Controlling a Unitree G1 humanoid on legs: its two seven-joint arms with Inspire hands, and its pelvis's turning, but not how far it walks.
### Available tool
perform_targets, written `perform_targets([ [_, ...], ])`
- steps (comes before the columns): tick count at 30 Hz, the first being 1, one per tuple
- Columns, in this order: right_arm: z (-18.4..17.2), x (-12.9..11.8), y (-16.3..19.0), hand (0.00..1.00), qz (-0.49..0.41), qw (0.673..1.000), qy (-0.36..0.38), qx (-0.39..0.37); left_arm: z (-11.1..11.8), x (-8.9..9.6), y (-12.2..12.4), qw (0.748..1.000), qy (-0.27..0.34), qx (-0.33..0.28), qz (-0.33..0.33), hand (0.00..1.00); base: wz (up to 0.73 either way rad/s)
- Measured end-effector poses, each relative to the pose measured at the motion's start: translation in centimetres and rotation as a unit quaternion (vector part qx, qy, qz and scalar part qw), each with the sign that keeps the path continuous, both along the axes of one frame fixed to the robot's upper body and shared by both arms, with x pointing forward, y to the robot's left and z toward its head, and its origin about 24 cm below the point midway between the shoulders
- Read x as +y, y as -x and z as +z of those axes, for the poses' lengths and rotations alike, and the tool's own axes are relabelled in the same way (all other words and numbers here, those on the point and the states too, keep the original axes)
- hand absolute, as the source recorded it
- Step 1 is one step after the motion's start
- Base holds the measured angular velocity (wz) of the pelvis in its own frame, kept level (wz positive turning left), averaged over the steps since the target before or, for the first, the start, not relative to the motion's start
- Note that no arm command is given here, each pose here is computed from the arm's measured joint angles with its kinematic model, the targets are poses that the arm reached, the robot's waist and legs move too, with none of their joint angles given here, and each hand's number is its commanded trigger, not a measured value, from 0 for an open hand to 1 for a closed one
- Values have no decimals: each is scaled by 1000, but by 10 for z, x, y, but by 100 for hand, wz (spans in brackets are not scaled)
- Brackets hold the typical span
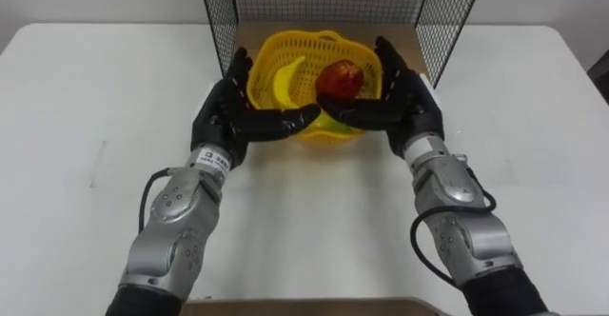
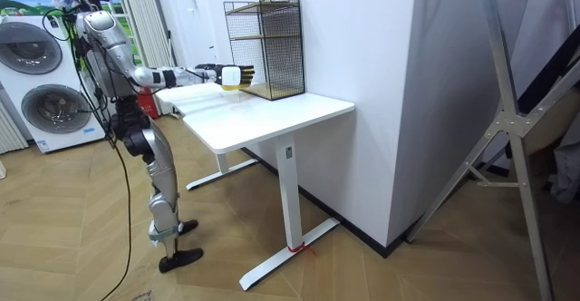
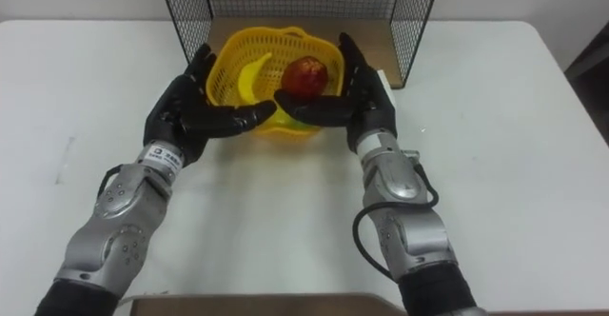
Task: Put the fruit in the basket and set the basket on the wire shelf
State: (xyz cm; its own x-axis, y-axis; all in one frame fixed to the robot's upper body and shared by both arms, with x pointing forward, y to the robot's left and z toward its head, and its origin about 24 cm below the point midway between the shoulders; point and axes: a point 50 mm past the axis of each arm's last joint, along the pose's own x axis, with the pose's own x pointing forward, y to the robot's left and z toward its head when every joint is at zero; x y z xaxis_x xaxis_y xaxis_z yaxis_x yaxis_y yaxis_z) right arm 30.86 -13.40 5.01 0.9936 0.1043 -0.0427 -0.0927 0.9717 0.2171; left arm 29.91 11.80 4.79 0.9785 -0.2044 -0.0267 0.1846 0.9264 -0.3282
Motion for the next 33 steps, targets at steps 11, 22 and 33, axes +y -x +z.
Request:
perform_targets([
  [11,2,1,-1,0,-3,1000,-2,-4,3,-1,-2,1000,0,-5,0,0,0],
  [22,3,1,-2,0,-3,1000,-9,-4,2,0,-1,1000,-1,-5,0,0,-1],
  [33,-3,3,-1,0,-3,1000,-26,1,-1,1,-1,1000,0,0,4,0,-7],
])
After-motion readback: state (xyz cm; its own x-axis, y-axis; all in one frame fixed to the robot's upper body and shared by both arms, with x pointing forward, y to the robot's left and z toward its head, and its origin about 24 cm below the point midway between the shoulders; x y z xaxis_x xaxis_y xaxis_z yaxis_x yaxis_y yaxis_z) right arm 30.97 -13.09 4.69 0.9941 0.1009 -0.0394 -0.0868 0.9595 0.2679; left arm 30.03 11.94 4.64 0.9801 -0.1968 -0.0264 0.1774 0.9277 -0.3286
